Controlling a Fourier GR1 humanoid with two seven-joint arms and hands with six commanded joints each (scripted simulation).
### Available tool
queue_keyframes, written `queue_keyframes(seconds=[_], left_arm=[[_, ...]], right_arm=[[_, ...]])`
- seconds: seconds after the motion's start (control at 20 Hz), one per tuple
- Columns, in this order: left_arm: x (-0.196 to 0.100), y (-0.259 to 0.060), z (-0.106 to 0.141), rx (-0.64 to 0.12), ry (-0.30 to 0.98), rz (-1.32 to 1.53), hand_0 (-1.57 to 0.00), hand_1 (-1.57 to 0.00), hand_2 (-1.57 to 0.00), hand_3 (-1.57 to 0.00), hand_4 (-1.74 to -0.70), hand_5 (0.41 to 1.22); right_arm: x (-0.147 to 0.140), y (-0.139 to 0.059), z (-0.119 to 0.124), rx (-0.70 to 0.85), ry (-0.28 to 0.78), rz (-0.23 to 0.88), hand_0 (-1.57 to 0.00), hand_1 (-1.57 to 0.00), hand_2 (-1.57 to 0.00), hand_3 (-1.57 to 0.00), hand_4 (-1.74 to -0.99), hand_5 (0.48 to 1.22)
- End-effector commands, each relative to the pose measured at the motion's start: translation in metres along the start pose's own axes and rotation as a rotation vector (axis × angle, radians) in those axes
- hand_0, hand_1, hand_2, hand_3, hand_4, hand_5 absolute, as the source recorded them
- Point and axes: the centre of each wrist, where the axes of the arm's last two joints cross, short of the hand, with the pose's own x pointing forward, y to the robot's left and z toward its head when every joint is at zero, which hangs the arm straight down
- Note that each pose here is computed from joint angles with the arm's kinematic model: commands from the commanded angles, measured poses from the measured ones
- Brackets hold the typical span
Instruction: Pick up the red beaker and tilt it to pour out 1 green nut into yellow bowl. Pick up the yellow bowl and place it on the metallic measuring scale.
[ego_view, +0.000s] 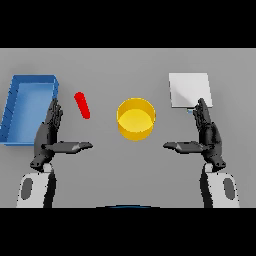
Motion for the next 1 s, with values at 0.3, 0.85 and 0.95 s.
queue_keyframes(seconds=[0.3, 0.85, 0.95], left_arm=[[0.004, 0.006, 0.006, -0.024, -0.024, -0.081, 0.00, 0.00, 0.00, 0.00, -1.20, 0.652], [0.011, -0.008, 0.003, -0.123, 0.023, -0.191, 0.00, 0.00, 0.00, 0.00, -1.30, 0.702], [0.011, -0.011, -0.011, -0.132, 0.029, -0.189, 0.00, 0.00, 0.00, 0.00, -1.36, 0.724]], right_arm=[[0.002, 0.001, 0.010, 0.015, -0.081, 0.141, 0.00, 0.00, 0.00, 0.00, -1.245, 0.681], [0.014, 0.009, 0.029, 0.081, -0.147, 0.262, 0.00, 0.00, 0.00, 0.00, -1.275, 0.680], [0.012, 0.008, 0.028, 0.074, -0.145, 0.253, 0.00, 0.00, 0.00, 0.00, -1.286, 0.676]])
